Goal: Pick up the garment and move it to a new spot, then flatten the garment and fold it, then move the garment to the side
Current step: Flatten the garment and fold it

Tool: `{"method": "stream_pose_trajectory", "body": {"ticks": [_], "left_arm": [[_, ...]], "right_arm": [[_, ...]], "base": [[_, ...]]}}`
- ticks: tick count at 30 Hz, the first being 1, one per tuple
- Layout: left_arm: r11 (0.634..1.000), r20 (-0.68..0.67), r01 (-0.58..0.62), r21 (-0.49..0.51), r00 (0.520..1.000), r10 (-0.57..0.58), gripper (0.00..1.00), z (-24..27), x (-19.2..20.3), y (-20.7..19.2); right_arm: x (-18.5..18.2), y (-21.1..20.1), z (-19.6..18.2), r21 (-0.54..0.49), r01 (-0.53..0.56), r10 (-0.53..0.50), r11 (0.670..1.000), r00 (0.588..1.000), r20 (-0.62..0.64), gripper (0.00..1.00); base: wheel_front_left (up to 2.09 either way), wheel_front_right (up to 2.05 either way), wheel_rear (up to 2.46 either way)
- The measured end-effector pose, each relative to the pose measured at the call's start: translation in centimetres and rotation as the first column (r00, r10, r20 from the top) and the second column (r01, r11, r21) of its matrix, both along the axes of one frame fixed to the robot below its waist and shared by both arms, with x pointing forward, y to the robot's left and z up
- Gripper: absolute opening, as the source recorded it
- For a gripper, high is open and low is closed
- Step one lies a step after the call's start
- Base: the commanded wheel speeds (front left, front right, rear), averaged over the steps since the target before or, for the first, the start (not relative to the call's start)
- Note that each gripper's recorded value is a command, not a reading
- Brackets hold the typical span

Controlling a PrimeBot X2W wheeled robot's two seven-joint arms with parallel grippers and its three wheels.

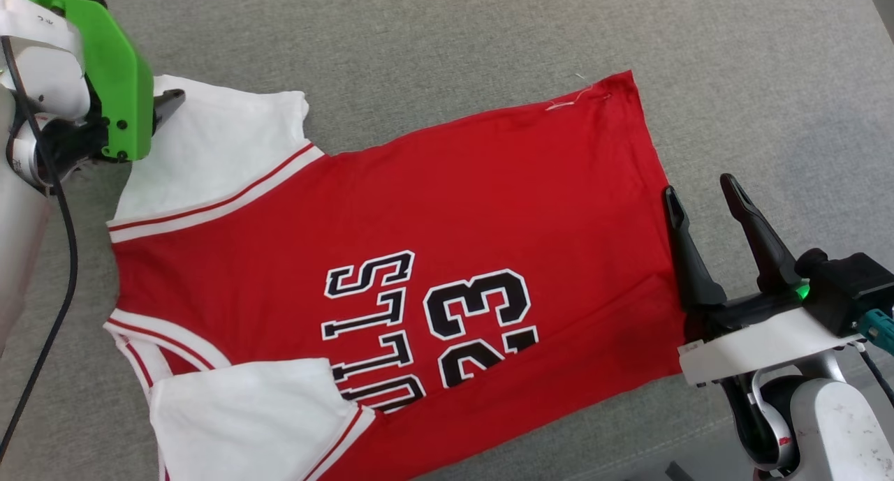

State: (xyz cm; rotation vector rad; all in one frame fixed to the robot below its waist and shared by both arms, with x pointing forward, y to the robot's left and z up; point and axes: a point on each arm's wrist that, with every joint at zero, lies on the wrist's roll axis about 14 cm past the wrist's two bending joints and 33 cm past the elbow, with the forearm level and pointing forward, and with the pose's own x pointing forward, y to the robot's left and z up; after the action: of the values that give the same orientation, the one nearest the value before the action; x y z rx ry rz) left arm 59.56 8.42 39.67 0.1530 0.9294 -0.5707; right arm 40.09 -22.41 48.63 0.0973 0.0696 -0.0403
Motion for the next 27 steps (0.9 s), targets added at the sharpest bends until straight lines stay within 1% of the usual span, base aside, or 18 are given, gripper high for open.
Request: {"method": "stream_pose_trajectory", "body": {"ticks": [7,8,9,10,13,18,21,23,25,27], "left_arm": [[0.999,-0.055,-0.025,0.031,0.998,0.026,1.0,-3.5,0.8,0.3],[0.999,-0.061,-0.025,0.032,0.998,0.027,0.58,-3.7,0.8,0.3],[0.999,-0.069,-0.026,0.03,0.997,0.028,0.2,-3.8,0.7,0.3],[0.999,-0.08,-0.026,0.029,0.996,0.029,0.0,-3.8,0.5,0.3],[0.999,-0.091,-0.026,0.019,0.996,0.027,0.0,-3.5,0.2,0.2],[0.999,-0.037,-0.028,-0.025,0.999,0.027,0.0,-2.4,0.0,-0.6],[1.0,-0.012,-0.017,-0.026,1.0,0.017,0.0,-2.1,-0.9,-0.6],[0.999,0.019,-0.015,-0.049,1.0,0.016,0.0,-1.3,-1.2,-0.8],[0.995,0.061,-0.022,-0.096,0.998,0.028,0.0,0.1,-1.4,-1.1],[0.992,0.102,-0.021,-0.122,0.994,0.034,0.0,1.5,-1.4,-1.0]], "right_arm": [[-0.6,-1.1,-1.0,-0.011,0.037,-0.038,0.999,0.999,-0.03,1.0],[-0.7,-1.2,-1.0,-0.012,0.04,-0.041,0.999,0.999,-0.029,1.0],[-0.7,-1.2,-1.1,-0.013,0.042,-0.043,0.999,0.999,-0.031,1.0],[-0.7,-1.3,-1.1,-0.013,0.043,-0.044,0.999,0.999,-0.032,1.0],[-0.7,-1.3,-1.0,-0.013,0.043,-0.043,0.999,0.999,-0.027,1.0],[-0.7,-1.6,-0.5,-0.017,0.041,-0.042,0.999,0.999,-0.02,1.0],[-0.9,-2.0,-0.5,-0.032,0.036,-0.037,0.999,0.999,-0.032,1.0],[-1.0,-2.3,-0.3,-0.043,0.034,-0.035,0.999,0.999,-0.041,1.0],[-1.2,-2.6,-0.4,-0.047,0.028,-0.031,0.999,0.997,-0.066,1.0],[-1.3,-2.7,-0.9,-0.053,0.012,-0.018,0.999,0.993,-0.115,1.0]], "base": [[0.0,0.0,0.0],[0.0,0.0,0.0],[0.0,0.0,0.0],[0.0,0.0,0.0],[0.0,0.0,0.0],[0.0,0.0,0.0],[0.0,0.0,0.0],[0.0,0.0,0.0],[0.0,0.0,0.0],[0.0,0.0,0.0]]}}
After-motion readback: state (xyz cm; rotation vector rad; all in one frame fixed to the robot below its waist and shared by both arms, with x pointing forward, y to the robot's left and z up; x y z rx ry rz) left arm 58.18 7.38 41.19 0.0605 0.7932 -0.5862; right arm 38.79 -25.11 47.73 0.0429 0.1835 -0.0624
